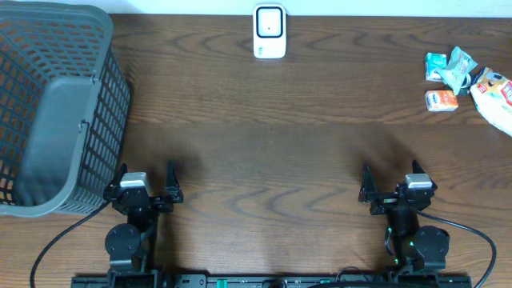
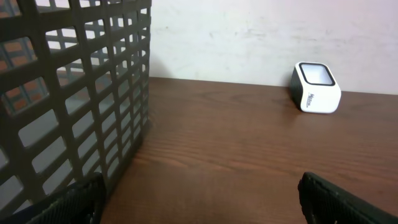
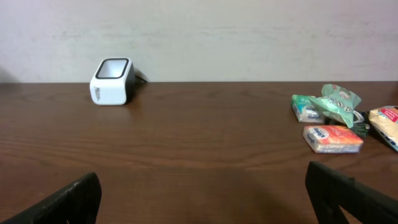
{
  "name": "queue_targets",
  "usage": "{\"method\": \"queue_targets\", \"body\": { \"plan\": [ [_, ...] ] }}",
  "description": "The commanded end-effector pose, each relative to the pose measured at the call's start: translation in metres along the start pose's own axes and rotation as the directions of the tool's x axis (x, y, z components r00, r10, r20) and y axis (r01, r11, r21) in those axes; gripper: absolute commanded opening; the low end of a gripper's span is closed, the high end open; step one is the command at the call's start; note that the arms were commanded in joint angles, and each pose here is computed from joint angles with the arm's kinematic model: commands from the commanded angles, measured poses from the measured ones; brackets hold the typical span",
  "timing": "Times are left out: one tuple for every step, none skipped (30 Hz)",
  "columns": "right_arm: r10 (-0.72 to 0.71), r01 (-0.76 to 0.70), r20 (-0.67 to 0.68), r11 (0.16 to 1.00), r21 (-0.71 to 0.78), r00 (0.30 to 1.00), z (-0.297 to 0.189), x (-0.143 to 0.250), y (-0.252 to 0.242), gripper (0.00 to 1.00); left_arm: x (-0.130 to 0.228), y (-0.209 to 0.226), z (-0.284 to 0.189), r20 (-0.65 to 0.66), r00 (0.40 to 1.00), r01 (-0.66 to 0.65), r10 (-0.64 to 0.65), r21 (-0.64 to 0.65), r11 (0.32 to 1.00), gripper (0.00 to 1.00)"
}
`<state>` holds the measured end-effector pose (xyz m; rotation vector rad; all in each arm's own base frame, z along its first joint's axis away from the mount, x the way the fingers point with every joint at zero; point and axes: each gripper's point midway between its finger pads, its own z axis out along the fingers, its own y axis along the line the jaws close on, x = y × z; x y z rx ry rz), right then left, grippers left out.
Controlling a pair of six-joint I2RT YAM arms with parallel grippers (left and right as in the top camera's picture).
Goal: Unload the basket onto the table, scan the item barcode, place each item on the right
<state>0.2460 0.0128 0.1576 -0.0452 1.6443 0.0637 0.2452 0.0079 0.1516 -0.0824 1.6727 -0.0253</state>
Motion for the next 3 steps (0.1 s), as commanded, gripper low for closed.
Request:
{"method": "queue_targets", "body": {
  "plan": [
    [-0.007,0.007,0.001,1.000,0.024,1.000,-0.0003,0.0004,-0.0057,0.99,0.0148,-0.0008,0.0002,-0.050,0.999,-0.010,0.010,0.006,1.000,0.98],
    [-0.006,0.006,0.001,1.000,0.024,1.000,-0.0003,0.0005,-0.0056,0.99,0.0148,-0.0008,0.0002,-0.050,0.999,-0.010,0.010,0.006,1.000,0.98],
    [-0.007,0.007,0.001,1.000,0.024,1.000,-0.0003,0.0005,-0.0057,0.99,0.0148,-0.0008,0.0001,-0.050,0.999,-0.010,0.010,0.006,1.000,0.98]
  ]
}}
